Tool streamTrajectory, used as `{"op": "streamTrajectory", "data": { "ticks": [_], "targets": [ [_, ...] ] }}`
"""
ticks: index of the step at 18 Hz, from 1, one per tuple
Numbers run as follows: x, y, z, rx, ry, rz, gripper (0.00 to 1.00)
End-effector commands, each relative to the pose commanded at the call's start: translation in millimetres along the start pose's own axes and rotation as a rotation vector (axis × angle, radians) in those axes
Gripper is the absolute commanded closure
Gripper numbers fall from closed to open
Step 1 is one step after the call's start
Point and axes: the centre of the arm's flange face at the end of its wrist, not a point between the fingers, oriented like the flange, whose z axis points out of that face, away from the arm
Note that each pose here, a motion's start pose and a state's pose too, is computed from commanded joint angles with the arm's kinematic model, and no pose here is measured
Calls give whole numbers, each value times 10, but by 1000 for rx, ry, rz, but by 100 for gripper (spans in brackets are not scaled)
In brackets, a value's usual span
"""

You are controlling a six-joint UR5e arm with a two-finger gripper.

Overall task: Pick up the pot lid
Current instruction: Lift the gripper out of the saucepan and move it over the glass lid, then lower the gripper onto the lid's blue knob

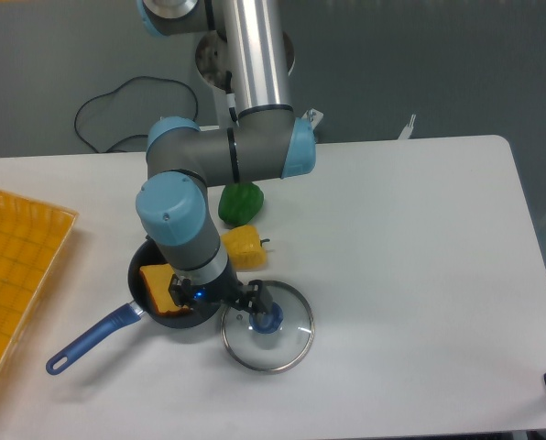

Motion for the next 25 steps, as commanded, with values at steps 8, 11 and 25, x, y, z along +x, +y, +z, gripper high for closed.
{"op": "streamTrajectory", "data": {
  "ticks": [8, 11, 25],
  "targets": [
    [-232, 95, 207, -48, 15, 234, 0],
    [-416, 205, 394, -79, 54, 185, 0],
    [-418, 221, 672, -66, 189, 153, 0]
  ]
}}
